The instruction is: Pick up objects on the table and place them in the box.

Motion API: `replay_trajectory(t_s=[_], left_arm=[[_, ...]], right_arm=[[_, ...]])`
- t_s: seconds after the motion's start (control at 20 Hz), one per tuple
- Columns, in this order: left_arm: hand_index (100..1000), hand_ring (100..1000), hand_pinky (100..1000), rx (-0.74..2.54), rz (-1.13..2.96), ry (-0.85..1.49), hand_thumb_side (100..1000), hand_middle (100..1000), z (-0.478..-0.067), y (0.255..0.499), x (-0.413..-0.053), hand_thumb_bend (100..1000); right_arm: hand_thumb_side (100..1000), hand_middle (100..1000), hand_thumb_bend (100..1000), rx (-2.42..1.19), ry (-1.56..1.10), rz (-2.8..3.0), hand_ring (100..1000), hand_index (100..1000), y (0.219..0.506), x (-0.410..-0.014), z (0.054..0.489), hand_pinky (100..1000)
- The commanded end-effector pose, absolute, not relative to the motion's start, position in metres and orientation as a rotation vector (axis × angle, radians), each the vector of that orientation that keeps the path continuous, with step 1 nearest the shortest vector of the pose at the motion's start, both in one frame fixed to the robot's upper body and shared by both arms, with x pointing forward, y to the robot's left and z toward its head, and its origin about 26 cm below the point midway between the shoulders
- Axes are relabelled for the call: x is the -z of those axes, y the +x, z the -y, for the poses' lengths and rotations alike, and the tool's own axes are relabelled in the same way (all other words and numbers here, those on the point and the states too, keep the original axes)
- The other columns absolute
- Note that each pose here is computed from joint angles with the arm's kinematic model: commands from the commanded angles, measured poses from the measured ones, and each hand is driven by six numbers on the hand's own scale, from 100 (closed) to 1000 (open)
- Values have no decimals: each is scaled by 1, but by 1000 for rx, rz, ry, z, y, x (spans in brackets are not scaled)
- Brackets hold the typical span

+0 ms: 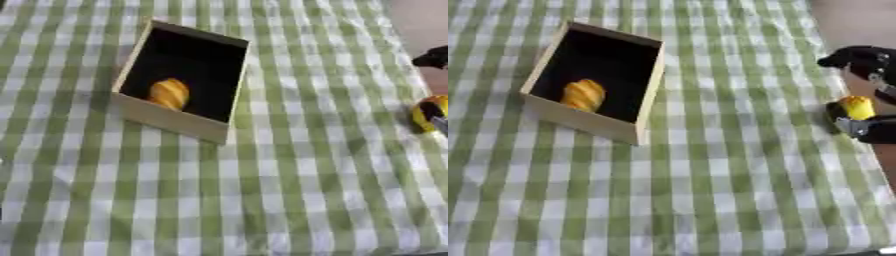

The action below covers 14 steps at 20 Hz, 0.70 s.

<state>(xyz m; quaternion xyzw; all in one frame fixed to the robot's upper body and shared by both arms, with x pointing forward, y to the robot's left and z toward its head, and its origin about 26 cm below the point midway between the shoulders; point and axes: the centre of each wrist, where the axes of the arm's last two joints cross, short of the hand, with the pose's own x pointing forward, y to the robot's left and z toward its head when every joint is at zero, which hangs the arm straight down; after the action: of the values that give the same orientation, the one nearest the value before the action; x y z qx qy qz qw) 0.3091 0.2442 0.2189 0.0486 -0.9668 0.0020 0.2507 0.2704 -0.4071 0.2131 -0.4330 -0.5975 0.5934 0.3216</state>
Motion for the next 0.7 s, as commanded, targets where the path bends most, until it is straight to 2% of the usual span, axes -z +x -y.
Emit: replay_trajectory(t_s=[0.05, 0.15, 0.4, 0.7], left_arm=[[827, 796, 658, 9, 2652, 154, 629, 757, -249, 306, -226, 256], [826, 796, 658, 10, 2648, 152, 629, 757, -248, 306, -225, 252], [826, 797, 658, 15, 2642, 148, 629, 757, -248, 306, -224, 253], [826, 797, 657, 7, 2639, 154, 626, 757, -249, 306, -223, 253]], right_arm=[[217, 867, 118, -1529, -1203, 1502, 942, 961, 272, -217, 423, 883], [123, 865, 190, -1507, -1202, 1475, 945, 962, 273, -213, 431, 887], [185, 862, 212, -1465, -1180, 1462, 944, 960, 275, -208, 442, 891], [194, 862, 213, -1459, -1166, 1447, 942, 957, 275, -206, 446, 890]])
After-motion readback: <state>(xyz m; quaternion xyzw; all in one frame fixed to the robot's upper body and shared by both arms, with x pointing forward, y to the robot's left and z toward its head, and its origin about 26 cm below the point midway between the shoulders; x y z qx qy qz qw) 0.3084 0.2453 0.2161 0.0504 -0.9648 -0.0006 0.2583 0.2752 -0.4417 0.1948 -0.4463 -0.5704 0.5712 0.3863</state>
